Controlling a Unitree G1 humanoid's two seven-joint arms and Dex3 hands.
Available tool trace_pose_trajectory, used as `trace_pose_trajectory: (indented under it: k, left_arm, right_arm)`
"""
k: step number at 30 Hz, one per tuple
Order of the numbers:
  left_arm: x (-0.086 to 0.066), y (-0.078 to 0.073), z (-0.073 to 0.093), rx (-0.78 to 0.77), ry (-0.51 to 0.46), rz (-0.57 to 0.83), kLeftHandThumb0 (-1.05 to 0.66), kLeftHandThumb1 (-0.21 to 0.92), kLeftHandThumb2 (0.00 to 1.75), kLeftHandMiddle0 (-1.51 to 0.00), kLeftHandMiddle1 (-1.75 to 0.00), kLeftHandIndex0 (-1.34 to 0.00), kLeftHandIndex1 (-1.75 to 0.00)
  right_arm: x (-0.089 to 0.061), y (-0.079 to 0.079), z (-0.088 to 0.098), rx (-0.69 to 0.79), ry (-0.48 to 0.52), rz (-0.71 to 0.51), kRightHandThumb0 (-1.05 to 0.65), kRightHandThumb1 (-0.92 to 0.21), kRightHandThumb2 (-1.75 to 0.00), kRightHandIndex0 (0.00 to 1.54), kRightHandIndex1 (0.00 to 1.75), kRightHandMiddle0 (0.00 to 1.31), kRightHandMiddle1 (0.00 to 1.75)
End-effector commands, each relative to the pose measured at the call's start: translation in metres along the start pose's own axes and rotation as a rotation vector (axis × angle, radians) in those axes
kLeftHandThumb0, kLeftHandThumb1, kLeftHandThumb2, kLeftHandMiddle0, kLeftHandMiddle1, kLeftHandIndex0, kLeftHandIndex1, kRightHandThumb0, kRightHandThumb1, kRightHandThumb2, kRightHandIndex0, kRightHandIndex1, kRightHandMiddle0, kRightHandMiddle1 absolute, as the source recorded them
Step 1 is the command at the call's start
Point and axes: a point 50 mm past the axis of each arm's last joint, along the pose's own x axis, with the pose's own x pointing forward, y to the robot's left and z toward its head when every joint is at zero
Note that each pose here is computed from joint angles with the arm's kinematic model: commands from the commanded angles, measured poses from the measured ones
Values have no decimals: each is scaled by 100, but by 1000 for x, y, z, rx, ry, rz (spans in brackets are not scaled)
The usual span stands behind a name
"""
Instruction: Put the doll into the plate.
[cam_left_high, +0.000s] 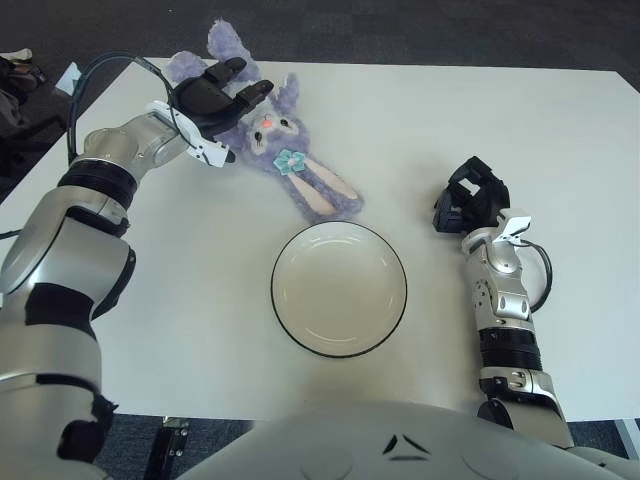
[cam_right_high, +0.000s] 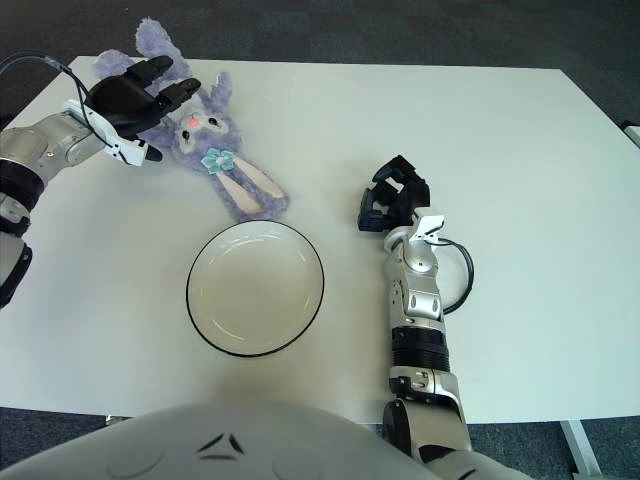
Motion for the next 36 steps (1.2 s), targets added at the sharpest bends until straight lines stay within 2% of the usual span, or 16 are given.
trace_pose_trajectory:
  k: [1,11,21,26,30,36]
  left_arm:
    - [6,9,1,-15,-2,9,-81,55,69,-6,-3,0,0]
    - [14,12,7,-36,-4,22,-71,44,80,-5,-3,0,0]
    - [25,17,13,47,-22,43,-75,46,82,-2,-1,0,0]
    - [31,23,15,107,-38,38,-78,50,80,-3,-2,0,-1]
    - [32,25,16,114,-45,37,-78,54,75,-5,-3,0,-10]
    - [36,23,17,67,-23,-4,-74,52,76,-6,-4,0,-24]
  right_arm:
    - [-11,-5,-25,11,127,-23,-1,8,-175,92,169,69,175]
    - [-11,-6,-25,11,131,-19,-1,8,-175,92,169,69,175]
    - [-11,-6,-26,7,135,-24,-1,8,-175,93,168,69,175]
    - [-11,-6,-26,5,136,-22,-1,8,-175,92,169,69,175]
    - [-11,-6,-26,8,134,-19,-1,8,-175,92,169,69,175]
    - [-12,-5,-25,12,131,-18,-1,8,-175,92,168,69,175]
